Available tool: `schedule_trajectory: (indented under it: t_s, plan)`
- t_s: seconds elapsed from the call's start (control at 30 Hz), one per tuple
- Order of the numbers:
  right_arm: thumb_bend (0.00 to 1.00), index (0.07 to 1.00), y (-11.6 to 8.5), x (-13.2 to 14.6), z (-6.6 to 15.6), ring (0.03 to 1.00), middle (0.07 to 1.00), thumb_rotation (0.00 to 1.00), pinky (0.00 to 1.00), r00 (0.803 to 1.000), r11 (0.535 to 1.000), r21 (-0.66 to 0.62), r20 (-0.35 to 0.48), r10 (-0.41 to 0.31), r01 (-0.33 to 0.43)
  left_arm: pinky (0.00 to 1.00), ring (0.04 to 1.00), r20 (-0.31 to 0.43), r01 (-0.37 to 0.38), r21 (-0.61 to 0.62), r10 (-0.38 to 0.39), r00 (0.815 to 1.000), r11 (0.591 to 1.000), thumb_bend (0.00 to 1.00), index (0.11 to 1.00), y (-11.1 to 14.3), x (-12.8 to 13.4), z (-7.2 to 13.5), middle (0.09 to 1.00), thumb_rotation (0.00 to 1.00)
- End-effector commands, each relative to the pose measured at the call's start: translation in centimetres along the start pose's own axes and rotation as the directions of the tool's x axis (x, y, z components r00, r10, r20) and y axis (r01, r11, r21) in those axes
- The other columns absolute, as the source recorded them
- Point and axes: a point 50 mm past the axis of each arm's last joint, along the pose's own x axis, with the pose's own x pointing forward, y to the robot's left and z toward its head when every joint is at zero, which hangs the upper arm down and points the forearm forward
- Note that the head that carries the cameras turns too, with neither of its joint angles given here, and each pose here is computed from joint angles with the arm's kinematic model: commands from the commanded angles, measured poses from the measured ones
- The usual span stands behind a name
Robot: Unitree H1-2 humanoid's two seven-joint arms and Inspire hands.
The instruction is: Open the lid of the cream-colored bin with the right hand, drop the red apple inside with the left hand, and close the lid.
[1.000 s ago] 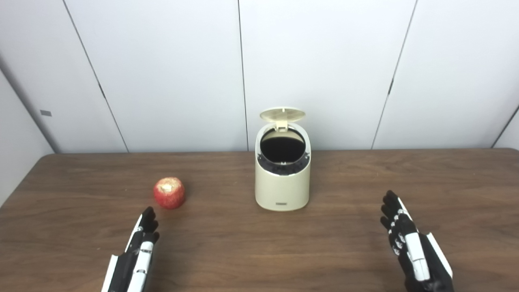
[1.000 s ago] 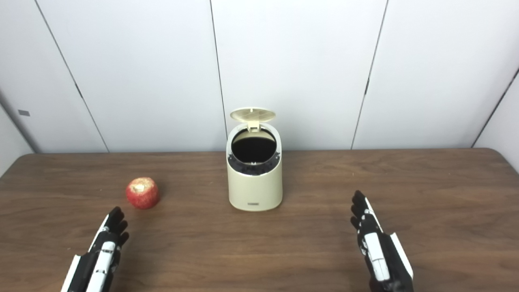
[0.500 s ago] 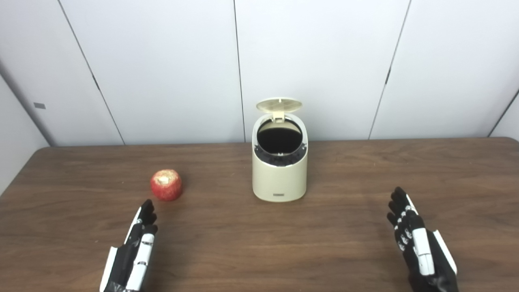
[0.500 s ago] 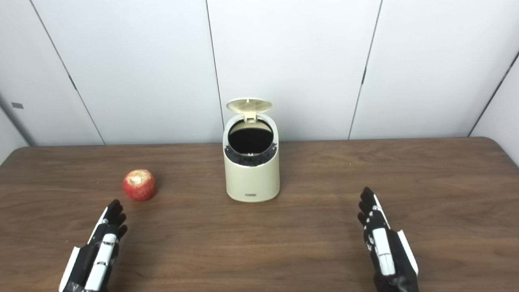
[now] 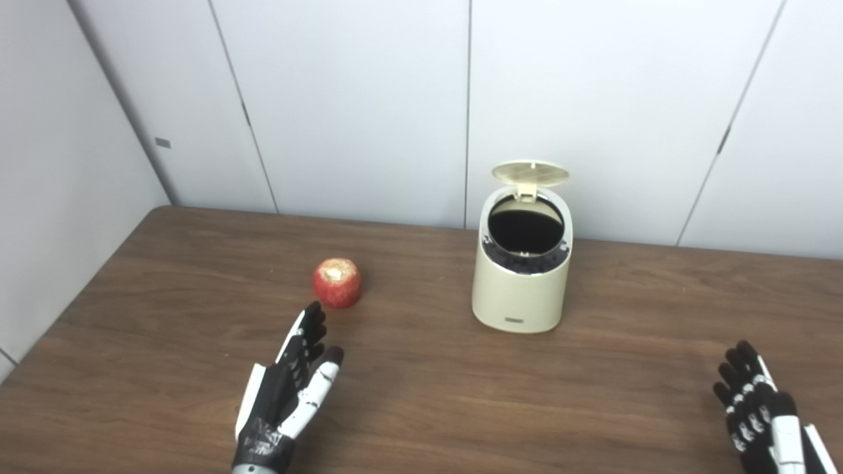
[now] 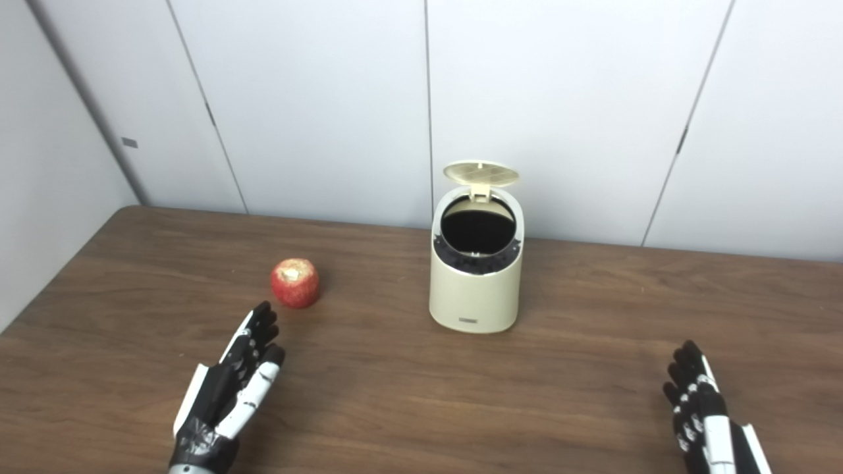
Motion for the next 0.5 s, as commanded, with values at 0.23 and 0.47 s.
schedule_trajectory:
  t_s: [0.23,0.47]
  plan:
    - [0.62,0.961,0.6,0.8,3.5,0.99,0.981,0.98,1.0,0.997,1.0,-0.003,0.069,0.017,-0.017,0.92,0.921,0.014,-0.067,0.149,0.066,0.998,0.987,0.79,0.988,0.4,-1.1,0.6,0.937,0.33]
    - [0.6,0.969,1.3,0.7,4.1,0.986,0.984,0.95,1.0,0.998,0.999,0.029,0.059,0.026,-0.028,0.83,0.907,0.015,-0.076,0.236,0.074,0.997,0.969,0.87,0.974,1.2,1.1,1.9,0.943,0.28]
